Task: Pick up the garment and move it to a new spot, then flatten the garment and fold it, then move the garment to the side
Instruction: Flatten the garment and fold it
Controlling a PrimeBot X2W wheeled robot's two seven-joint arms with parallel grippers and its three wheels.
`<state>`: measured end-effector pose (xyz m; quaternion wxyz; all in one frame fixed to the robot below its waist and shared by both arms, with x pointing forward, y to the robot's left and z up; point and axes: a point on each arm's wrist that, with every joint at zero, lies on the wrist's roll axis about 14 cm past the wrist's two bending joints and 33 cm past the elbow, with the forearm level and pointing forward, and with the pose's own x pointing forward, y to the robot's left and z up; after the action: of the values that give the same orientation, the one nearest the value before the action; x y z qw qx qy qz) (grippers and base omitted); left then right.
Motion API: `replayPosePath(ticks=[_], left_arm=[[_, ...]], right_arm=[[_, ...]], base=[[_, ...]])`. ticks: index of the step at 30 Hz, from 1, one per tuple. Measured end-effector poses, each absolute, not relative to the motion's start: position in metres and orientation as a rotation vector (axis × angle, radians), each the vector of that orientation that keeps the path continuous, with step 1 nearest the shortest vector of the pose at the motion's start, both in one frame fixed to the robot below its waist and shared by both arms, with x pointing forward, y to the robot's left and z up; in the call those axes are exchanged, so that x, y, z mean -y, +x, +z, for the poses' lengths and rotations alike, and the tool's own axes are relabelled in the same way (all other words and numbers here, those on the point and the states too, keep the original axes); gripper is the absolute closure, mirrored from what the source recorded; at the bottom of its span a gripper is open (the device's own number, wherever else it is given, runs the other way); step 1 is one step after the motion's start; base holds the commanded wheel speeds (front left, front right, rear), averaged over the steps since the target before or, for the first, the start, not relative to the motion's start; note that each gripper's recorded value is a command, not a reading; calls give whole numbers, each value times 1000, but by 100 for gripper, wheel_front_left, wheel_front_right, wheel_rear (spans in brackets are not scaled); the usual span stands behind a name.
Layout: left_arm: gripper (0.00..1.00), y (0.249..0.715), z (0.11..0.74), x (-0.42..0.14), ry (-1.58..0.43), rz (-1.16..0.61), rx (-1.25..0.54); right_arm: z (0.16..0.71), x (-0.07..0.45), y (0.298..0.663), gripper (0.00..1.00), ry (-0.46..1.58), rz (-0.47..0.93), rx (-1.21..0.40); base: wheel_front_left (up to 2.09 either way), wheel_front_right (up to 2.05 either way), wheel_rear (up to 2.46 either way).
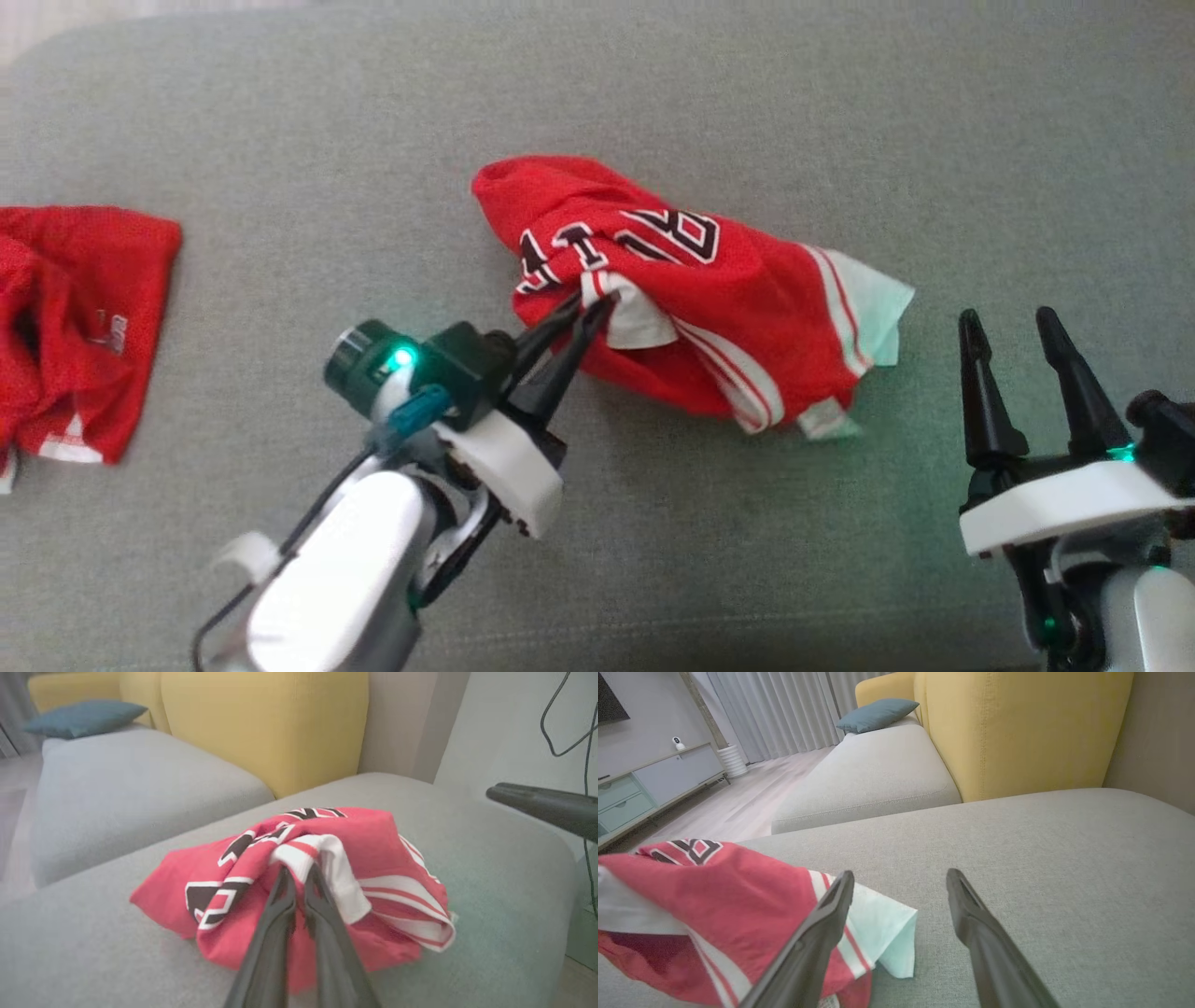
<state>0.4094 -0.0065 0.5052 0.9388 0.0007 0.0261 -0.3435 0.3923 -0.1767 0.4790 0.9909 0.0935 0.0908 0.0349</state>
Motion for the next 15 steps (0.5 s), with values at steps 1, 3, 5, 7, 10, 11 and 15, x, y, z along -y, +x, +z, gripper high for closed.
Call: replayPosePath(ticks=[1,3,5,7,10,11,15], left_arm=[[100,408,512,2,6,-696,-36],[100,406,523,-6,2,-681,-21],[100,401,532,-13,19,-677,-4],[100,397,540,-18,30,-675,-3],[100,394,546,-21,26,-675,-11],[100,393,550,-23,32,-673,-8],[100,392,567,-24,39,-675,15]], right_arm=[[481,176,392,0,188,73,-177],[485,174,393,0,188,79,-166],[488,172,392,0,193,85,-157],[491,171,392,0,199,91,-150],[493,170,392,0,204,95,-147],[493,170,391,0,204,95,-146],[492,169,385,0,208,96,-150]], base=[[0,0,0],[0,0,0],[0,0,0],[0,0,0],[0,0,0],[0,0,0],[0,0,0]])
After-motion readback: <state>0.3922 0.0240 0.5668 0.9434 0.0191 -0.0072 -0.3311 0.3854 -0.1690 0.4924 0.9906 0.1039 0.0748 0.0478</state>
